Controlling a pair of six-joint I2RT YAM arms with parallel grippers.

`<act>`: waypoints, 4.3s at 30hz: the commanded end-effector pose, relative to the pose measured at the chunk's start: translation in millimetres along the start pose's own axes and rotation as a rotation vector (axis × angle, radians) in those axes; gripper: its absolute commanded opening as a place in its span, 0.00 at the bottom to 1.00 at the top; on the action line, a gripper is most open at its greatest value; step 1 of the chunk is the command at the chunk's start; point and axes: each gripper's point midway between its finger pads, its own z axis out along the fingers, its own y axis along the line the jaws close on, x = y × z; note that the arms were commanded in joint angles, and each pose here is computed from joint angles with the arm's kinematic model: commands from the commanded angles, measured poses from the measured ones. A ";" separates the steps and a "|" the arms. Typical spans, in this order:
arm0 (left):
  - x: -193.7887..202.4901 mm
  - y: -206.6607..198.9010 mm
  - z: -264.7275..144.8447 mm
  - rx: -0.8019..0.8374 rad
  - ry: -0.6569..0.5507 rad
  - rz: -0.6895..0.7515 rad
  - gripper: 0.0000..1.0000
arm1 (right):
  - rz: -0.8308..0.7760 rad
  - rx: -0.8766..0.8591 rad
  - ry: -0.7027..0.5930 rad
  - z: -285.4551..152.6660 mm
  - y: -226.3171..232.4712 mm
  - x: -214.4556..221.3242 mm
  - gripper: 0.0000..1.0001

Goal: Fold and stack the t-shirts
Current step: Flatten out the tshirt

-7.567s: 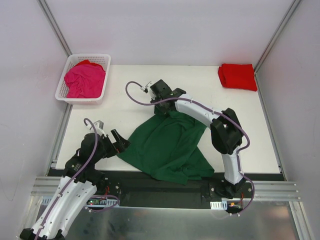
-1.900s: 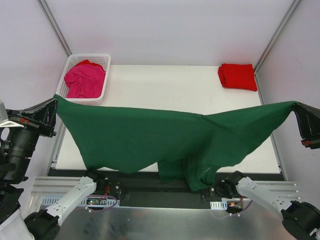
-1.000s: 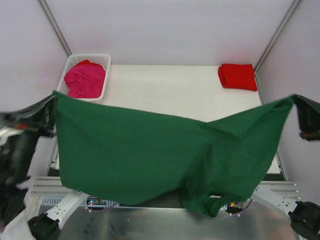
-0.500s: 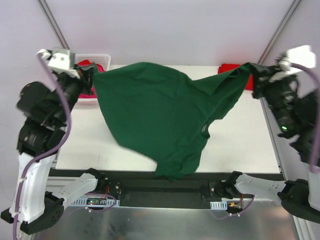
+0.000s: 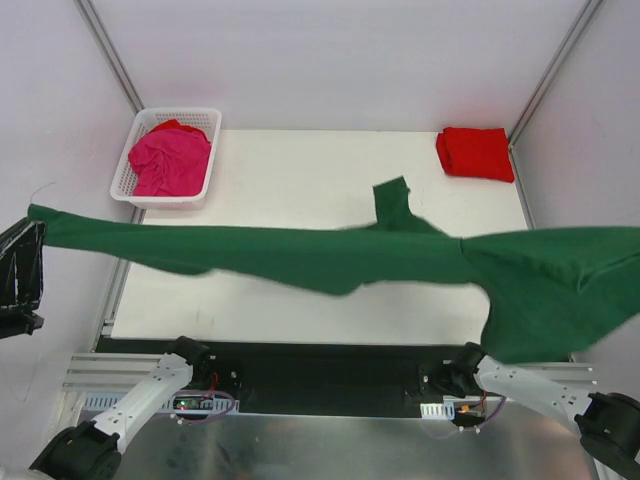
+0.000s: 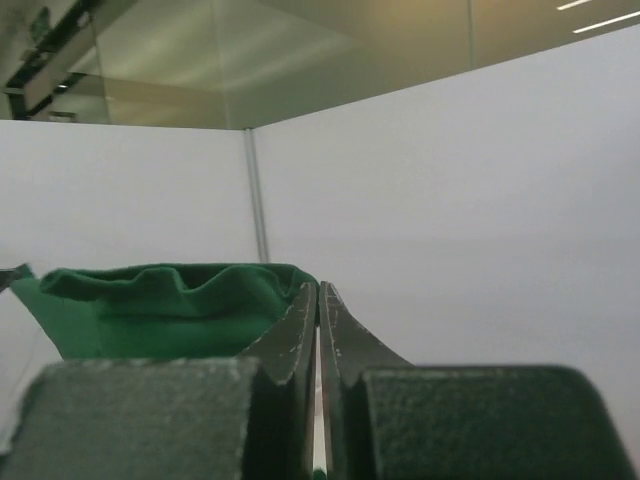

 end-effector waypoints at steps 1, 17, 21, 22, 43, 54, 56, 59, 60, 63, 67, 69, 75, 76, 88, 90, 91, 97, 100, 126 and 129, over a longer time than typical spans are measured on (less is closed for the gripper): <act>8.2 -17.8 -7.0 0.067 0.055 -0.107 0.00 | 0.095 -0.108 -0.013 -0.8 30.4 -1.8 0.01; 293.9 9.5 74.1 -0.054 0.525 -0.106 0.00 | -0.336 0.395 0.552 54.6 -58.1 275.3 0.01; 349.0 23.9 102.6 -0.091 0.566 -0.035 0.00 | -0.320 0.491 0.632 69.9 -80.0 334.3 0.01; 366.0 28.4 109.8 -0.108 0.595 -0.019 0.00 | -0.299 0.474 0.649 73.4 -81.6 347.3 0.01; 65.5 -16.2 103.9 0.107 0.123 0.018 0.00 | -0.274 0.298 0.195 100.5 -26.7 95.2 0.01; -56.4 -37.5 -14.4 0.179 -0.175 -0.063 0.00 | -0.214 0.185 -0.119 9.1 22.1 -15.3 0.01; -68.8 -39.5 -29.2 0.182 -0.214 -0.064 0.00 | -0.207 0.175 -0.158 -2.4 26.4 -26.3 0.02; -66.7 -39.3 -29.6 0.171 -0.212 -0.050 0.00 | -0.211 0.182 -0.158 -1.9 24.6 -23.9 0.01; -62.5 -35.9 -25.5 0.153 -0.202 -0.044 0.00 | -0.217 0.199 -0.151 0.8 20.8 -20.6 0.01; -30.3 -23.5 6.3 0.099 -0.119 -0.008 0.00 | -0.253 0.268 -0.083 21.4 -0.7 5.5 0.01; 47.8 -6.6 68.5 0.053 0.052 0.068 0.00 | -0.291 0.326 0.064 66.4 -33.3 67.8 0.01; 77.1 -2.0 95.2 0.045 0.095 0.082 0.00 | -0.352 0.382 0.165 80.5 -52.0 109.5 0.01; 226.7 23.1 144.0 -0.022 0.353 0.123 0.00 | -0.400 0.454 0.354 107.1 -74.6 214.9 0.01; 261.8 29.2 144.5 -0.047 0.402 0.117 0.00 | -0.398 0.463 0.395 106.3 -79.1 240.7 0.01; 473.5 77.8 77.8 -0.273 0.720 0.150 0.00 | -0.317 0.617 0.696 55.1 -127.7 422.5 0.01; 487.6 84.2 76.1 -0.299 0.748 0.171 0.00 | -0.312 0.635 0.702 54.1 -132.9 428.9 0.01; 492.5 86.3 75.3 -0.306 0.759 0.180 0.00 | -0.318 0.653 0.714 54.0 -139.4 434.5 0.01; 513.7 95.5 91.5 -0.326 0.754 0.227 0.00 | -0.349 0.732 0.731 55.6 -168.2 450.7 0.01; 526.9 99.0 104.5 -0.313 0.771 0.266 0.00 | -0.369 0.784 0.744 58.0 -190.9 459.1 0.01; 603.6 182.2 151.0 -0.401 0.838 0.320 0.00 | -0.407 0.885 0.766 111.0 -313.2 555.4 0.01; 609.8 187.7 158.0 -0.410 0.832 0.334 0.00 | -0.417 0.870 0.762 126.2 -321.4 566.1 0.01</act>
